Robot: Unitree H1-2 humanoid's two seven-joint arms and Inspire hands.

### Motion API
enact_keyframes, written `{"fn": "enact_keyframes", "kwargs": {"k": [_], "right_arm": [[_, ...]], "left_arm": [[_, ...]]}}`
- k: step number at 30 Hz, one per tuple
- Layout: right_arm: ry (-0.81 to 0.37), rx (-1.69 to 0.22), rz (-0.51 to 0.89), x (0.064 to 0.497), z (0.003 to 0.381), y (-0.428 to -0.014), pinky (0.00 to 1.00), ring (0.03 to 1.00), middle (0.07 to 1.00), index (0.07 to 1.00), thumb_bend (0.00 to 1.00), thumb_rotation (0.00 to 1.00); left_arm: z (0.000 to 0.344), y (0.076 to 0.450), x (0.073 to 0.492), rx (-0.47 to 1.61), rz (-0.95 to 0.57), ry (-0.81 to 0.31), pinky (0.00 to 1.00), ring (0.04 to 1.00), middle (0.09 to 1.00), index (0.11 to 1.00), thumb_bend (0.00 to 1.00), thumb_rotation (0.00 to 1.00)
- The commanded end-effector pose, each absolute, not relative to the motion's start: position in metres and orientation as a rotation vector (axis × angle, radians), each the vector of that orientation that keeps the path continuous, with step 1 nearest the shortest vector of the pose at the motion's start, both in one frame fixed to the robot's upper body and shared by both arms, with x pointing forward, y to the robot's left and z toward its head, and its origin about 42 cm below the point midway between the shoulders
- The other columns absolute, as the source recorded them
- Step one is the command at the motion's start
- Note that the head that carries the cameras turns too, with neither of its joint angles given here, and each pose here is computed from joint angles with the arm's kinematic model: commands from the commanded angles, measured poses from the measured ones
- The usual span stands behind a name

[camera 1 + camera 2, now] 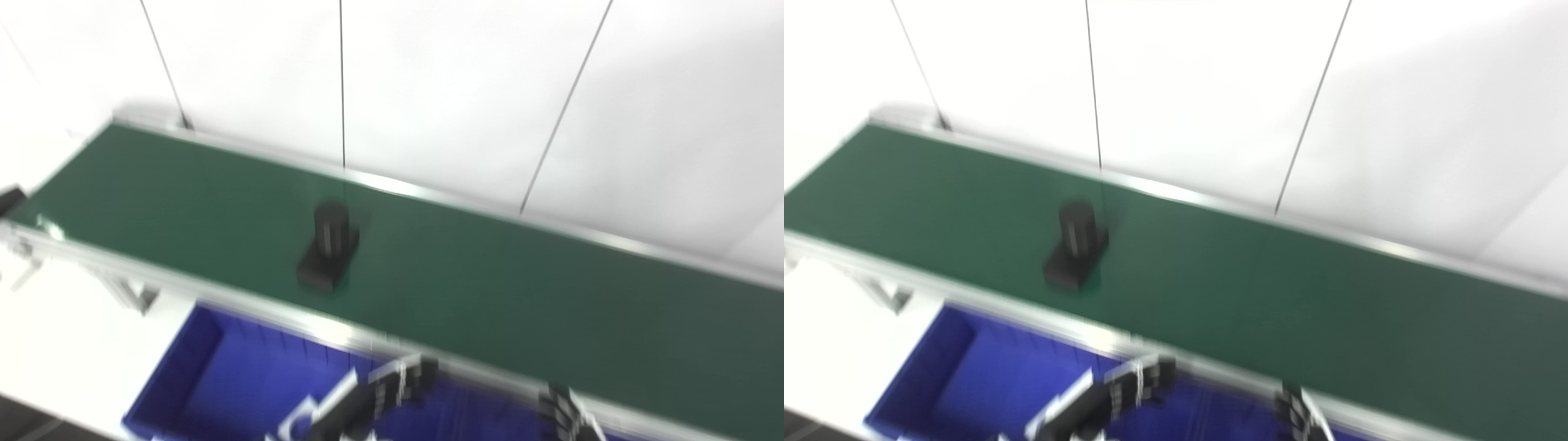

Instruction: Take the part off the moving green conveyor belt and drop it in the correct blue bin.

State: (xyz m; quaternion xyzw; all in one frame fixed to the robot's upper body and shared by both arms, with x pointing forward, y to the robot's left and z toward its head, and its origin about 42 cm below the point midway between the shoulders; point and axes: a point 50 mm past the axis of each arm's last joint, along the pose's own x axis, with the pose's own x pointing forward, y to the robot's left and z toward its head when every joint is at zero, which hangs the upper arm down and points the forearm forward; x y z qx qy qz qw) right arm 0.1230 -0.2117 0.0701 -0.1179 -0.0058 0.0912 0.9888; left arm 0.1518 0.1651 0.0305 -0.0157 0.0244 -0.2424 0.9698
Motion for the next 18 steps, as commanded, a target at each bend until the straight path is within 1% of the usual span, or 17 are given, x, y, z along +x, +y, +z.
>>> {"fn": "enact_keyframes", "kwargs": {"k": [1, 6, 10, 12, 15, 18], "right_arm": [[-0.091, -0.228, 0.186, 0.126, 0.077, -0.214, 0.69, 0.781, 0.817, 0.866, 0.40, 0.62], [-0.084, -0.229, 0.179, 0.128, 0.076, -0.213, 0.68, 0.772, 0.810, 0.861, 0.40, 0.60], [-0.088, -0.231, 0.178, 0.128, 0.077, -0.213, 0.68, 0.770, 0.809, 0.858, 0.44, 0.63], [-0.096, -0.228, 0.178, 0.129, 0.078, -0.214, 0.68, 0.769, 0.809, 0.860, 0.43, 0.62], [-0.115, -0.224, 0.174, 0.129, 0.082, -0.214, 0.67, 0.763, 0.804, 0.861, 0.42, 0.58], [-0.138, -0.221, 0.163, 0.130, 0.087, -0.214, 0.66, 0.757, 0.800, 0.858, 0.42, 0.57]], "left_arm": [[0.036, 0.160, 0.159, -0.032, -0.486, -0.011, 0.79, 0.840, 0.857, 0.872, 0.98, 0.44], [0.033, 0.160, 0.160, -0.028, -0.489, -0.011, 0.78, 0.831, 0.849, 0.867, 0.96, 0.44], [0.032, 0.160, 0.162, -0.022, -0.495, -0.017, 0.78, 0.835, 0.853, 0.864, 0.94, 0.44], [0.032, 0.160, 0.163, -0.025, -0.494, -0.015, 0.78, 0.832, 0.851, 0.861, 0.95, 0.44], [0.032, 0.159, 0.163, -0.028, -0.493, -0.014, 0.77, 0.827, 0.848, 0.859, 0.95, 0.43], [0.032, 0.159, 0.163, -0.029, -0.491, -0.015, 0.77, 0.823, 0.845, 0.859, 0.95, 0.43]]}}
